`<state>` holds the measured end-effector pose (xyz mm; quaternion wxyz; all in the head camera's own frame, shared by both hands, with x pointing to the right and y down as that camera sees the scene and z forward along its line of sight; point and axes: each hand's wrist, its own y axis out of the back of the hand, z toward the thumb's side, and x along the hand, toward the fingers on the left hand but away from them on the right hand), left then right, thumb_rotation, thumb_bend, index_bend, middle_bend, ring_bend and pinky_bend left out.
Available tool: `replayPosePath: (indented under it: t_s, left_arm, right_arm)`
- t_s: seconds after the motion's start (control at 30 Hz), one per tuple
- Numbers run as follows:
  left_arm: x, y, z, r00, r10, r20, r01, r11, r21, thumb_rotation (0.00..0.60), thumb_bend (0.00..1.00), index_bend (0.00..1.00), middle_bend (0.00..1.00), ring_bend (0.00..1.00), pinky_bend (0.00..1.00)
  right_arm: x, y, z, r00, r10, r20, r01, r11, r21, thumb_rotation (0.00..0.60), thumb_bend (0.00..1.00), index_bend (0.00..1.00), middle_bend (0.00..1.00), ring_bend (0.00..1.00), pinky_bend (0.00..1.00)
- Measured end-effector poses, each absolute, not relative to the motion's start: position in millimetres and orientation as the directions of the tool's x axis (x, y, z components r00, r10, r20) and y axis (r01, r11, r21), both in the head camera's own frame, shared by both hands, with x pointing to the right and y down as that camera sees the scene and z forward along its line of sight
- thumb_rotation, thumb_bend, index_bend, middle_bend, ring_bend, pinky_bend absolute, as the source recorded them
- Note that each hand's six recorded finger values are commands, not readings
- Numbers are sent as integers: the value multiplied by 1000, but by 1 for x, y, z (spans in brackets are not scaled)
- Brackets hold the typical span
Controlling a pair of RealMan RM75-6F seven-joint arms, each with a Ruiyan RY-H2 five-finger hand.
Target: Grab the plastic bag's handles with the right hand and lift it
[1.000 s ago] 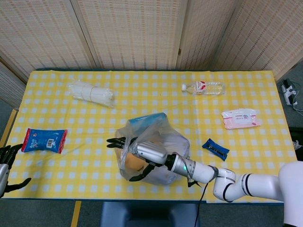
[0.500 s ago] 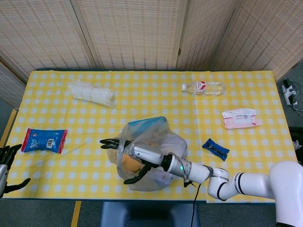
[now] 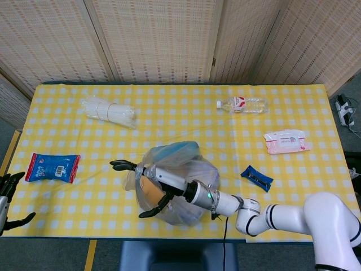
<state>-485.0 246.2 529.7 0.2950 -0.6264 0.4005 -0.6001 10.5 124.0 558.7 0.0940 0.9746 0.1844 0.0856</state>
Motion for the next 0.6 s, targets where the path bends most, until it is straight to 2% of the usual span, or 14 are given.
replayPosePath:
  t_s: [0.17, 0.27, 0.43, 0.53, 0.6]
  left_arm:
    - [-485, 246, 530, -40, -854, 518, -148, -508, -849, 600, 193, 18, 128, 67, 0]
    - [-484, 247, 530, -39, -853, 520, -148, -510, -847, 600, 194, 18, 127, 67, 0]
    - [-484, 247, 530, -38, -852, 522, -148, -512, -846, 600, 193, 18, 128, 67, 0]
    - [-484, 247, 530, -38, -852, 522, -150, -512, -846, 600, 194, 19, 127, 67, 0]
    - [-484, 247, 529, -38, -852, 522, -151, -512, -846, 600, 194, 19, 127, 67, 0]
  right_arm:
    - [4, 119, 558, 910, 389, 142, 333, -892, 305, 600, 213, 0, 0, 112, 0]
    - [0, 114, 557, 905, 399, 143, 326, -871, 367, 600, 213, 0, 14, 171, 11]
    - [-5, 104, 557, 890, 432, 147, 348, -851, 393, 600, 212, 41, 143, 204, 130]
    - [-8, 97, 555, 876, 459, 148, 368, -835, 410, 600, 213, 113, 225, 273, 226]
    - [-9, 91, 553, 862, 486, 145, 375, -804, 463, 600, 212, 155, 272, 325, 282]
